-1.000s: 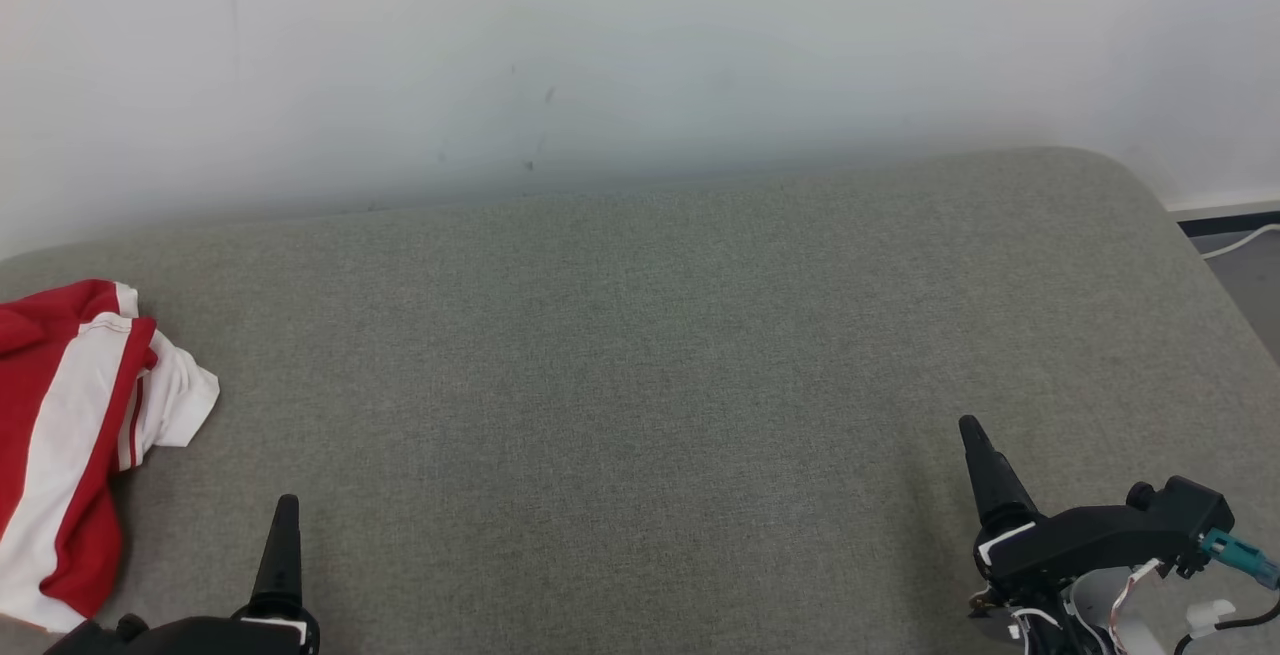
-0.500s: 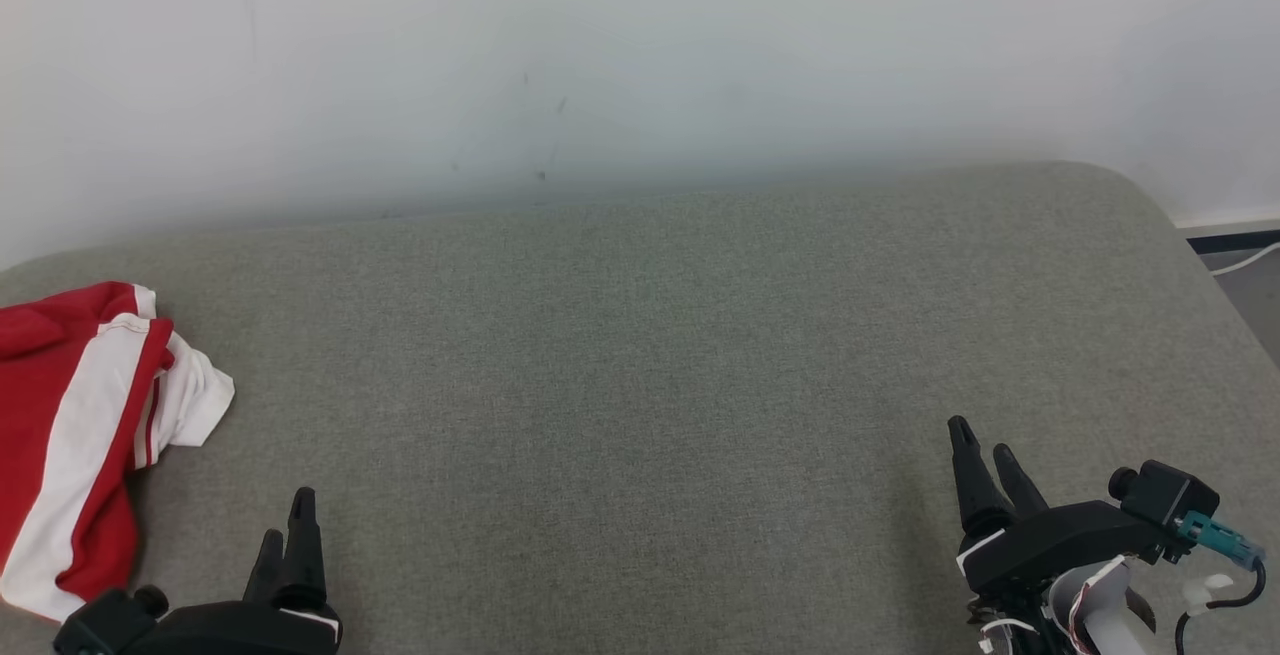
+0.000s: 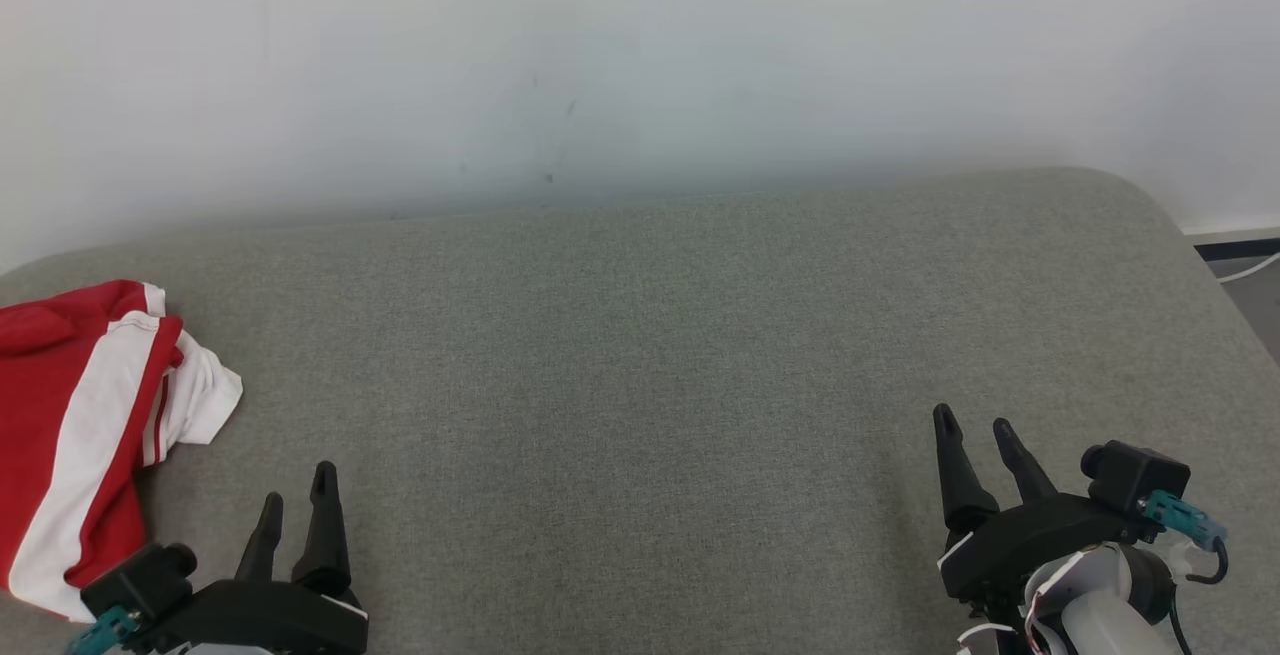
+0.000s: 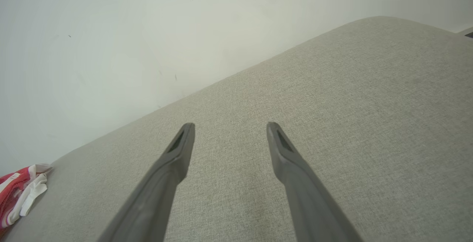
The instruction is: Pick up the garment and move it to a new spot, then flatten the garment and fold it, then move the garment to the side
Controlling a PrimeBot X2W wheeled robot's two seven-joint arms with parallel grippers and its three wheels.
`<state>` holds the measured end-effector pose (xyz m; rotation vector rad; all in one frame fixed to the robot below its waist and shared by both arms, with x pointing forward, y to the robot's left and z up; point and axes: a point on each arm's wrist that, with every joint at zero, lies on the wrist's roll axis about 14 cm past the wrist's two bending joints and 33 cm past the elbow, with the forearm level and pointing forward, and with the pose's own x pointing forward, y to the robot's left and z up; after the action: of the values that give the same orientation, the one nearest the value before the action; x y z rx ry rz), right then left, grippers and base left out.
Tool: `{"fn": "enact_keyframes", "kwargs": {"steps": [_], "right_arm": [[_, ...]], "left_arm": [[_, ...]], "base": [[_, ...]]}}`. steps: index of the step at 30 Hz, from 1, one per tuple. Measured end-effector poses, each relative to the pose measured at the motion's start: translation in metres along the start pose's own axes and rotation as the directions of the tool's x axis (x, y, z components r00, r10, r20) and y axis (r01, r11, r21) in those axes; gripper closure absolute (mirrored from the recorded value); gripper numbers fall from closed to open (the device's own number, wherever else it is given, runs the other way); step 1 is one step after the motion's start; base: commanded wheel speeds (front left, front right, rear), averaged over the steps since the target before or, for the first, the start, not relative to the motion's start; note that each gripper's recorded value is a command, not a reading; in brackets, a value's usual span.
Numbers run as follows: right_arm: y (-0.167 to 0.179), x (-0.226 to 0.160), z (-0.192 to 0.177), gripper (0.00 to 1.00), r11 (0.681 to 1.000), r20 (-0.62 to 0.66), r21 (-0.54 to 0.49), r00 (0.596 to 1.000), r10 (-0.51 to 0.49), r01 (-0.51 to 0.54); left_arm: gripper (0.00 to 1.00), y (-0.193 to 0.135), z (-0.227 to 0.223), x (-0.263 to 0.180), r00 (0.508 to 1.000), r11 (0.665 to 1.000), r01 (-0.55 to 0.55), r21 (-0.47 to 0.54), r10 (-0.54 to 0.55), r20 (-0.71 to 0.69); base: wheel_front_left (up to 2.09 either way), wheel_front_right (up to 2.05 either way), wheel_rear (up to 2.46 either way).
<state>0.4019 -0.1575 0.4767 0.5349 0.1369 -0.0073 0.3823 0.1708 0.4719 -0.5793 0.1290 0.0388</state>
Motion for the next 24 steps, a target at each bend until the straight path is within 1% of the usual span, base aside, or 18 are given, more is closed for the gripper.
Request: {"fn": "enact_keyframes", "kwargs": {"steps": [6, 13, 17, 20, 24], "right_arm": [[0.005, 0.003, 0.005, 0.00, 0.991, 0.022, -0.129, 0.999, 0.025, -0.022], [0.016, 0.008, 0.013, 0.00, 0.967, 0.060, -0.250, 0.996, 0.065, -0.048], [0.018, 0.009, 0.014, 0.00, 0.954, 0.074, -0.296, 0.995, 0.073, -0.048], [0.019, 0.009, 0.014, 0.00, 0.947, 0.081, -0.319, 0.994, 0.075, -0.046], [0.021, 0.011, 0.015, 0.00, 0.946, 0.098, -0.321, 0.992, 0.074, -0.039]], "left_arm": [[0.00, -0.007, 0.004, 0.002, 0.999, 0.993, 0.027, 0.114, -0.029, 0.019], [0.00, -0.012, 0.011, 0.003, 0.997, 0.968, 0.046, 0.248, -0.060, 0.050], [0.00, -0.013, 0.015, 0.003, 0.995, 0.954, 0.046, 0.298, -0.069, 0.069], [0.00, -0.015, 0.017, 0.003, 0.994, 0.950, 0.047, 0.310, -0.076, 0.083], [0.00, -0.015, 0.016, 0.002, 0.993, 0.936, 0.052, 0.347, -0.086, 0.084]], "base": [[0.00, 0.00, 0.00], [0.00, 0.00, 0.00], [0.00, 0.00, 0.00], [0.00, 0.00, 0.00], [0.00, 0.00, 0.00]]}}
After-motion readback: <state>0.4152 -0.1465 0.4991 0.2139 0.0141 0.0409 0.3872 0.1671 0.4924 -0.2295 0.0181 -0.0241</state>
